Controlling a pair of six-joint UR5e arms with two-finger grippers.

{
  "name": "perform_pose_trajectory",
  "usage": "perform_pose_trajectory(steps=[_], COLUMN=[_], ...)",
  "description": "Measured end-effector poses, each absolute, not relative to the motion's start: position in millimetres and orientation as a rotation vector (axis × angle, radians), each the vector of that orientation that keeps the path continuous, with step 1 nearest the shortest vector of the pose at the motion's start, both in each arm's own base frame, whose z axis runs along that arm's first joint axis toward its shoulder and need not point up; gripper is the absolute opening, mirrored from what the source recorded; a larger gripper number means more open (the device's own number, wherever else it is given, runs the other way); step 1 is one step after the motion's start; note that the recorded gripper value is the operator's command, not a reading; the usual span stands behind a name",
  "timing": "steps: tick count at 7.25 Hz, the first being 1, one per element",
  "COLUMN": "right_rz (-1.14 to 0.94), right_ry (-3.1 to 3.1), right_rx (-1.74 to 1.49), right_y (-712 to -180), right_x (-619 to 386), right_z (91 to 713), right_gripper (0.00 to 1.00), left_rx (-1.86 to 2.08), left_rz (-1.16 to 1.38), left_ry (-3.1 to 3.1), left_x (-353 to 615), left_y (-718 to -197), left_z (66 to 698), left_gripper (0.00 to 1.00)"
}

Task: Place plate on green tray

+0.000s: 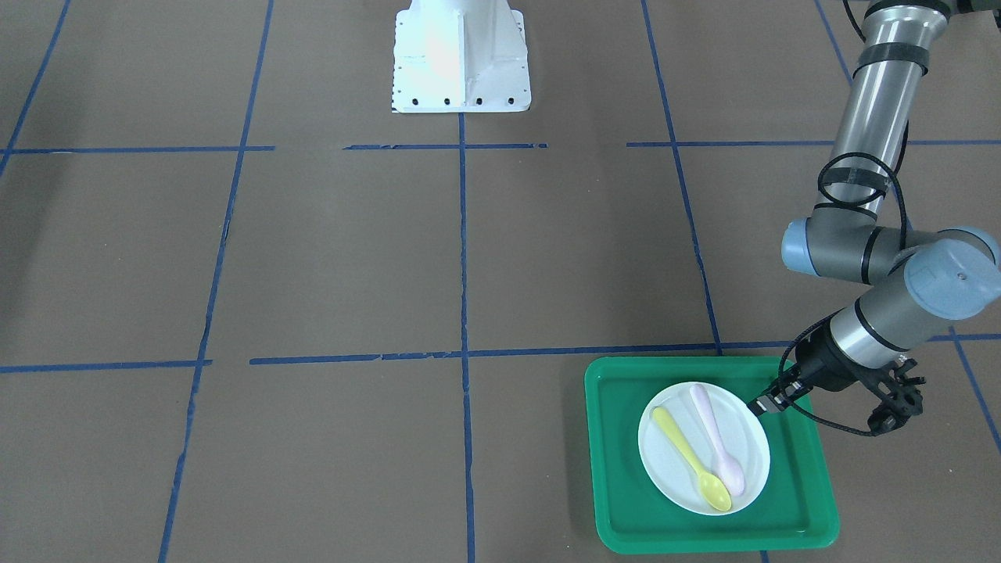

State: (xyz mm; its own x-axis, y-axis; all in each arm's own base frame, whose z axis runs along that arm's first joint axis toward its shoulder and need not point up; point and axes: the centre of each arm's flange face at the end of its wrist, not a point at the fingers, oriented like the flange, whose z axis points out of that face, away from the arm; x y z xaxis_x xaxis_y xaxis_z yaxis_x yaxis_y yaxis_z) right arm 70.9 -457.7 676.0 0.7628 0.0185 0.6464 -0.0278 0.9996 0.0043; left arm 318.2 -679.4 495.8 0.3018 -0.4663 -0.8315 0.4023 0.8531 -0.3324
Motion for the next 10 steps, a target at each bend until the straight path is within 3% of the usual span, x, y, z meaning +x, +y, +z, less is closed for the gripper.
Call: perform_pose_trajectory(steps=[5,10], right_rz=[0.025,0.024], right_ry=[-0.703,-0.703], right_rx=[0.015,0.016], right_y=[-458.0,-458.2], right_x=[70.9,70.9], right_z=[675.7,675.5], right_gripper=[1.00,1.00], left_rx=[-0.030,0.203], left_rz=[-0.458,-0.107], left_ry=[1.144,0.954], left_x=[287.3,188.7], left_y=[-659.5,-624.9], left_z=[470.0,405.7], left_gripper=[1.00,1.00])
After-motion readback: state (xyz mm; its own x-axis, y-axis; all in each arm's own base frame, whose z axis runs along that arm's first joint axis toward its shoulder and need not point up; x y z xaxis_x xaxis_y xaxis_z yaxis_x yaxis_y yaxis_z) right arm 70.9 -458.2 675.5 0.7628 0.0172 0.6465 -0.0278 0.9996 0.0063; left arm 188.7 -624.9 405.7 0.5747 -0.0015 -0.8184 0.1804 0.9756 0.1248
